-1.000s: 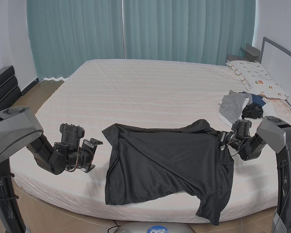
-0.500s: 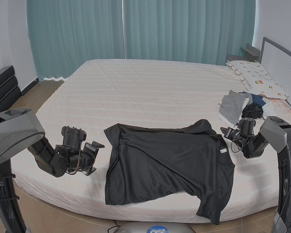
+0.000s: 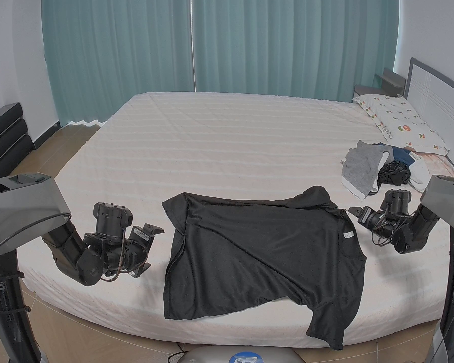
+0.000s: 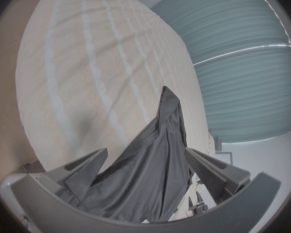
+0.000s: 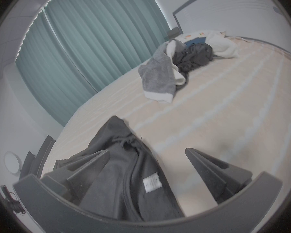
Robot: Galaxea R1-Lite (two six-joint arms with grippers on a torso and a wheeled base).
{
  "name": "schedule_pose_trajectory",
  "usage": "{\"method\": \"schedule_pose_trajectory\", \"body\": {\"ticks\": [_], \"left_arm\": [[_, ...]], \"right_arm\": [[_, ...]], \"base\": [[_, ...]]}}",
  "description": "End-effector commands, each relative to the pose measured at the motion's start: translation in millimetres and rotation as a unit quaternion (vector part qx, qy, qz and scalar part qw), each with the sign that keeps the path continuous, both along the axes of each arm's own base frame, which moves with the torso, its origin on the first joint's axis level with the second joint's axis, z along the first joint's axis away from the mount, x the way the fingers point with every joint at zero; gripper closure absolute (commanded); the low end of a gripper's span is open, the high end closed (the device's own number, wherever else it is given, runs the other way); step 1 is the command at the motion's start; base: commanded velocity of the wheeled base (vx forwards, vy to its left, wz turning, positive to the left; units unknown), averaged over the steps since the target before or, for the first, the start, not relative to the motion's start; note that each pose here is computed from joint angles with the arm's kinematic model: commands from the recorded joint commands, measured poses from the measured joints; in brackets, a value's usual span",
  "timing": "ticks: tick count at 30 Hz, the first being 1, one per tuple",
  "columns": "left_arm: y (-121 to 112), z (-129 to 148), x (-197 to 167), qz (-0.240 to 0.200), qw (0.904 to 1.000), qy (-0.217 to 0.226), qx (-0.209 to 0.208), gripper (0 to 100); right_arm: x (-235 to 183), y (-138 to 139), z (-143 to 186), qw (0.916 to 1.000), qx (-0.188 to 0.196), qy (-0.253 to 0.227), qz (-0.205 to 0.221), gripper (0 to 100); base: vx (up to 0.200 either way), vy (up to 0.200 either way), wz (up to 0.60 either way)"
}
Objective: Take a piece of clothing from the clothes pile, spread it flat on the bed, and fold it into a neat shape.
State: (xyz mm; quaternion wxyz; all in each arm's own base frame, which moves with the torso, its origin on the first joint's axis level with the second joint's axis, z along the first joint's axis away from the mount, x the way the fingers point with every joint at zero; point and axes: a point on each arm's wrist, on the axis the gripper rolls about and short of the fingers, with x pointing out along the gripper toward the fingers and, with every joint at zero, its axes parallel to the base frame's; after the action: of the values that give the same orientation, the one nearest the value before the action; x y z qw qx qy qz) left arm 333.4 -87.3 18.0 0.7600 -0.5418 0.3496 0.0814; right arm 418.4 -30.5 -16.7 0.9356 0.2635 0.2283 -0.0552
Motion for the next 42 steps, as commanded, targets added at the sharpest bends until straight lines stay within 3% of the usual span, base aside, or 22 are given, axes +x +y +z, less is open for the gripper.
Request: {"method": "schedule_pose_trajectory", "body": {"ticks": [1, 5, 9, 13, 16, 29, 30, 37, 42], "left_arm": [[-7, -11, -22, -0.043, 0.9985, 0.004, 0.034, 0], [-12, -11, -30, -0.057, 0.9977, -0.013, 0.035, 0], [-12, -14, -35, -0.059, 0.9973, -0.033, 0.029, 0], [-12, -15, -35, -0.059, 0.9973, -0.032, 0.030, 0], [-12, -16, -35, -0.060, 0.9973, -0.031, 0.030, 0], [-14, -17, -36, -0.064, 0.9971, -0.029, 0.031, 0], [-14, -17, -36, -0.064, 0.9971, -0.029, 0.031, 0], [-14, -17, -36, -0.064, 0.9970, -0.029, 0.031, 0], [-14, -17, -36, -0.064, 0.9971, -0.028, 0.031, 0]], "right_arm": [[-44, 3, 19, 0.9989, 0.032, 0.032, -0.013, 0], [-65, 5, 19, 0.9972, 0.046, 0.057, -0.017, 0], [-98, 7, 12, 0.9934, 0.059, 0.098, 0.005, 0], [-110, 11, 0, 0.9901, 0.082, 0.110, 0.030, 0], [-112, 12, -18, 0.9883, 0.077, 0.126, 0.035, 0], [-111, 19, -33, 0.9857, 0.077, 0.143, 0.044, 0], [-110, 20, -33, 0.9857, 0.078, 0.143, 0.045, 100], [-111, 14, -34, 0.9871, 0.066, 0.143, 0.025, 100], [-112, -11, -31, 0.9889, 0.061, 0.135, -0.008, 100]], "base": [[0.000, 0.000, 0.00], [0.000, 0.000, 0.00], [0.000, 0.000, 0.00], [0.000, 0.000, 0.00], [0.000, 0.000, 0.00], [0.000, 0.000, 0.00], [0.000, 0.000, 0.00], [0.000, 0.000, 0.00], [0.000, 0.000, 0.00]]}}
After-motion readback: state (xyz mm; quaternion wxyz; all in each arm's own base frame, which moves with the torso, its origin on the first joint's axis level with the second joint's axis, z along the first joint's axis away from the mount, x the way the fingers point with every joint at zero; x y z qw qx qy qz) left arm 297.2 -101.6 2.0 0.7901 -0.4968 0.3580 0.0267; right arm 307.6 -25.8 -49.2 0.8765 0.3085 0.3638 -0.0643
